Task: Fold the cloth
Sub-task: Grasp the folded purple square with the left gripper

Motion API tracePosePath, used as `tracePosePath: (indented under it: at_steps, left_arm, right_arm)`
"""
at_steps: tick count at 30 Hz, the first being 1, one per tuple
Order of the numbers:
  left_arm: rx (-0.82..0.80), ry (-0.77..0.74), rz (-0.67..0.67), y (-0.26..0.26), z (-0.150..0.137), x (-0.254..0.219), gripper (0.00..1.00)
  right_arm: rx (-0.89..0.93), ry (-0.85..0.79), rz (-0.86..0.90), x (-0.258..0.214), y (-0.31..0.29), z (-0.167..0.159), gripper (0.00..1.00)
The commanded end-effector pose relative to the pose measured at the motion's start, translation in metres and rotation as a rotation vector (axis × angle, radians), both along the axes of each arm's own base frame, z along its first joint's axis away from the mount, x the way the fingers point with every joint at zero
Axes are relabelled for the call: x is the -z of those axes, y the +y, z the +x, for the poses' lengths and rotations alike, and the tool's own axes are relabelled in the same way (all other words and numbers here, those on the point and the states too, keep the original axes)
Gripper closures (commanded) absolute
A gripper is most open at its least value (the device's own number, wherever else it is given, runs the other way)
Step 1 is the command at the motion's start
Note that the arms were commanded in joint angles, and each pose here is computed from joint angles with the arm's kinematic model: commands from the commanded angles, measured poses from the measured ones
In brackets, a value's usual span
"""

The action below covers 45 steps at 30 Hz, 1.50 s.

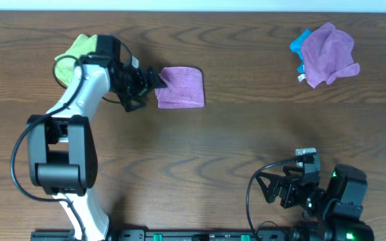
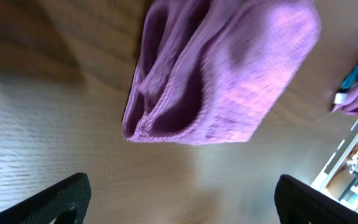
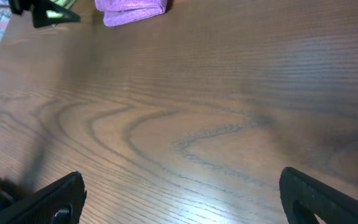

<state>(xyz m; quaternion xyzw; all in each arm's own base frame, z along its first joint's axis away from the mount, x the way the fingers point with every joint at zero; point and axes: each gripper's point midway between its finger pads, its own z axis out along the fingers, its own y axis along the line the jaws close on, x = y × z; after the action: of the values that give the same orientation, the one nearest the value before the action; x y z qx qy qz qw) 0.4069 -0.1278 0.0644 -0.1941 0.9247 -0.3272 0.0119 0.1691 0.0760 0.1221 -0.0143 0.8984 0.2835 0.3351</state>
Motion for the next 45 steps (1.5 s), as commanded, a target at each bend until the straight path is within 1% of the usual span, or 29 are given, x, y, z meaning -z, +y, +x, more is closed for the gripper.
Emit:
tracePosePath:
  at_steps: [1, 8, 14, 22, 24, 27, 28, 31, 34, 36, 38, 40, 41, 43, 45]
  left_arm:
    - [-0.04, 0.044, -0.034, -0.011, -0.011, 0.011, 0.04]
    - [-0.097, 0.01, -0.063, -0.023, -0.005, 0.028, 0.05]
    - [-0.127, -0.006, -0.031, -0.029, -0.001, 0.035, 0.05]
    - [-0.164, -0.028, 0.09, -0.027, 0.002, 0.046, 0.04]
    - [-0.178, -0.056, 0.155, -0.023, 0.006, 0.05, 0.05]
    - [-0.184, -0.093, 0.194, -0.023, 0.011, 0.05, 0.0]
    - [-0.186, -0.102, 0.203, -0.023, 0.013, 0.05, 0.06]
    - [-0.184, -0.133, 0.219, -0.027, 0.018, 0.052, 0.13]
    - [-0.164, -0.134, 0.211, -0.036, 0.019, 0.065, 0.25]
    - [-0.148, -0.129, 0.199, -0.043, 0.018, 0.074, 0.3]
    - [-0.138, -0.133, 0.192, -0.048, 0.019, 0.08, 0.43]
    - [-0.131, -0.144, 0.175, -0.053, 0.022, 0.085, 0.69]
    - [-0.128, -0.153, 0.163, -0.055, 0.025, 0.086, 0.87]
    - [-0.125, -0.17, 0.154, -0.057, 0.028, 0.084, 0.93]
    - [-0.102, -0.196, 0.125, -0.062, 0.032, 0.077, 0.94]
  right_arm:
    - [0.041, 0.033, 0.047, 0.001, 0.0, -0.001, 0.01]
    - [0.055, 0.044, 0.059, 0.001, 0.0, -0.001, 0.01]
    - [0.055, 0.044, 0.059, 0.001, 0.0, -0.001, 0.01]
    - [0.054, 0.044, 0.059, 0.001, 0.0, -0.001, 0.01]
    - [0.055, 0.044, 0.059, 0.001, 0.0, -0.001, 0.01]
    - [0.055, 0.044, 0.059, 0.001, 0.0, -0.001, 0.01]
    - [0.054, 0.044, 0.059, 0.001, 0.0, -0.001, 0.01]
    - [0.054, 0.044, 0.059, 0.001, 0.0, -0.001, 0.01]
    - [0.055, 0.044, 0.059, 0.001, 0.0, -0.001, 0.01]
    - [0.054, 0.044, 0.059, 0.001, 0.0, -0.001, 0.01]
    - [0.054, 0.044, 0.059, 0.001, 0.0, -0.001, 0.01]
    - [0.054, 0.044, 0.059, 0.001, 0.0, -0.001, 0.01]
    - [0.054, 0.044, 0.059, 0.001, 0.0, -0.001, 0.01]
    - [0.054, 0.044, 0.059, 0.001, 0.0, -0.001, 0.01]
    - [0.055, 0.044, 0.059, 0.001, 0.0, -0.001, 0.01]
